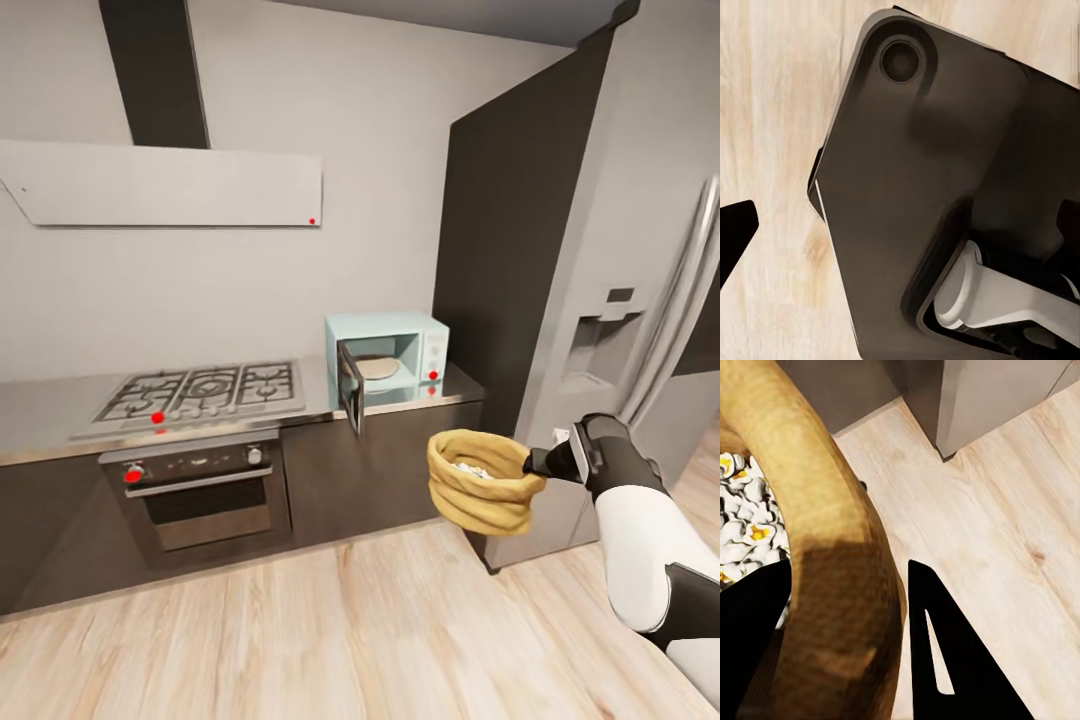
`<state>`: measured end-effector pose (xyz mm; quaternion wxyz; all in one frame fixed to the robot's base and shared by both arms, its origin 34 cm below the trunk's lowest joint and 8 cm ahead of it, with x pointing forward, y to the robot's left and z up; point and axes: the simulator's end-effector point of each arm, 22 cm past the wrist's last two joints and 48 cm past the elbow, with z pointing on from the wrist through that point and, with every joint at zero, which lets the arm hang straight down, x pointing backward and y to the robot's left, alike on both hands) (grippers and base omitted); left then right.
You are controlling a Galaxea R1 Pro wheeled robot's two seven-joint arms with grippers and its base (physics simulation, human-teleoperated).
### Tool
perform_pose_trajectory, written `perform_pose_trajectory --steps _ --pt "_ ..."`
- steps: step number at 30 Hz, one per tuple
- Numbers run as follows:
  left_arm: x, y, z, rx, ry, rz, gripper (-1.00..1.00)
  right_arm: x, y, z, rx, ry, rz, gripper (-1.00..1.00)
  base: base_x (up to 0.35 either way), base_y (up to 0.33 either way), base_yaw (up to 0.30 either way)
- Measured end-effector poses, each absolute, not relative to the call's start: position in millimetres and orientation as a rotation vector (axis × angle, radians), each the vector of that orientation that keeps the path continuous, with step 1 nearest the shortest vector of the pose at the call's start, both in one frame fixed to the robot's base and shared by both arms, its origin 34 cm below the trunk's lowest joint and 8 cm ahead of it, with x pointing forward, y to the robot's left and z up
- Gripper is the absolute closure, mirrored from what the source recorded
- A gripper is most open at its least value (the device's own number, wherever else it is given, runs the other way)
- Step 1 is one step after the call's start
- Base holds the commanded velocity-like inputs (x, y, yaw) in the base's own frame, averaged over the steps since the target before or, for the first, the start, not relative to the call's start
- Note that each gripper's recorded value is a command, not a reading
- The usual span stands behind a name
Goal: In the kitchen, take the popcorn bag from the countertop, put it into the microwave, and heat it until the popcorn is cooked so the cooked popcorn ends up inside the bag.
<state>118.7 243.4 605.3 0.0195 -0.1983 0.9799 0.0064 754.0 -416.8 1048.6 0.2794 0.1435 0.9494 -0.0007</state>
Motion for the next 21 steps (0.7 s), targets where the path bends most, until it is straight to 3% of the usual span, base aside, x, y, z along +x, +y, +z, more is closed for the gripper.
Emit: perform_pose_trajectory --steps 21 --pt "118.6 244.7 605.3 -0.619 3.040 0.022 -1.00 754.3 -415.7 1048.7 0.372 2.550 -0.016 1.00 0.322 0.000 0.000"
